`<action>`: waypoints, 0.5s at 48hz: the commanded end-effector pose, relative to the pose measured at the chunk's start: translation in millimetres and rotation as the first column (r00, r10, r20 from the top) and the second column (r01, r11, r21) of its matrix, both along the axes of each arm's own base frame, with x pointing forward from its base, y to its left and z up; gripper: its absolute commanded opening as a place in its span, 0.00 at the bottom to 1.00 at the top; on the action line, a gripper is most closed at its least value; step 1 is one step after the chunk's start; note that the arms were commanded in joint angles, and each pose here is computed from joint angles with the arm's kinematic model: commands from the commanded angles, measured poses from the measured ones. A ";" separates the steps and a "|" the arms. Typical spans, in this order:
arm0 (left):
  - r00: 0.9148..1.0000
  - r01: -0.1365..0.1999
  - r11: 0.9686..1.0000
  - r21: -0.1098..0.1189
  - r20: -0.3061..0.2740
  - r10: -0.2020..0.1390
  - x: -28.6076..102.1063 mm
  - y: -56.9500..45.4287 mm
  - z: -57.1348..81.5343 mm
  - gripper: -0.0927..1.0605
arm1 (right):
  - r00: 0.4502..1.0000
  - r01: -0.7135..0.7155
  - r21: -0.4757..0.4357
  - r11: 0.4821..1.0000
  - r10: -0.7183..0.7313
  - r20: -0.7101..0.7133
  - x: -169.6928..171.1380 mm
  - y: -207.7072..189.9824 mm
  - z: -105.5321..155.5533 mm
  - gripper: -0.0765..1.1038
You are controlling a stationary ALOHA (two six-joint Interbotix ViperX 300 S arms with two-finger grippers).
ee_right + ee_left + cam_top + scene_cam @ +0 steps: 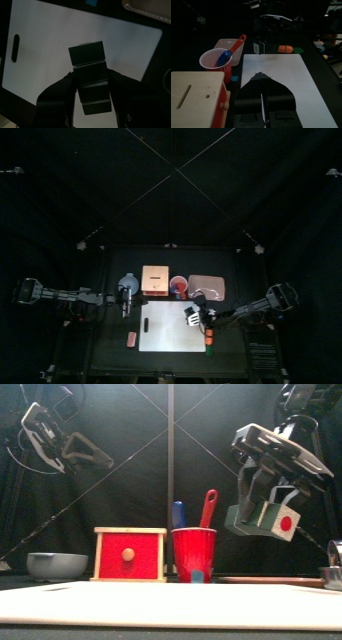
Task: Place sushi on board then cut the sushi with the knife then place the pieces on the plate
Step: Place the sushi on the board
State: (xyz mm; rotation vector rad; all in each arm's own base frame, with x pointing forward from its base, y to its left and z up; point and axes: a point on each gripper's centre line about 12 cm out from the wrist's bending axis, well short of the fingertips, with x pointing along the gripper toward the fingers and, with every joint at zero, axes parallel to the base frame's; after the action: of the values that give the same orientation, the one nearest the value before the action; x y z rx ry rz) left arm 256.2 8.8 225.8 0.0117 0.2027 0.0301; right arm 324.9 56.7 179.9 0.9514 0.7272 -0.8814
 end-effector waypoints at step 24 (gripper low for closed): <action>1.000 -0.001 1.000 0.004 0.008 0.001 -3.5 0.5 0.3 0.07 | 0.951 0.304 0.049 0.951 -0.300 -0.081 88.7 32.9 -4.8 0.54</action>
State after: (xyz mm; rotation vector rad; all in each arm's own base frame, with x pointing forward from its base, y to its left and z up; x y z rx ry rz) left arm 250.4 9.0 219.8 0.0112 0.2165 0.0315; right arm 405.6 87.4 157.2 1.0515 0.7048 -1.1705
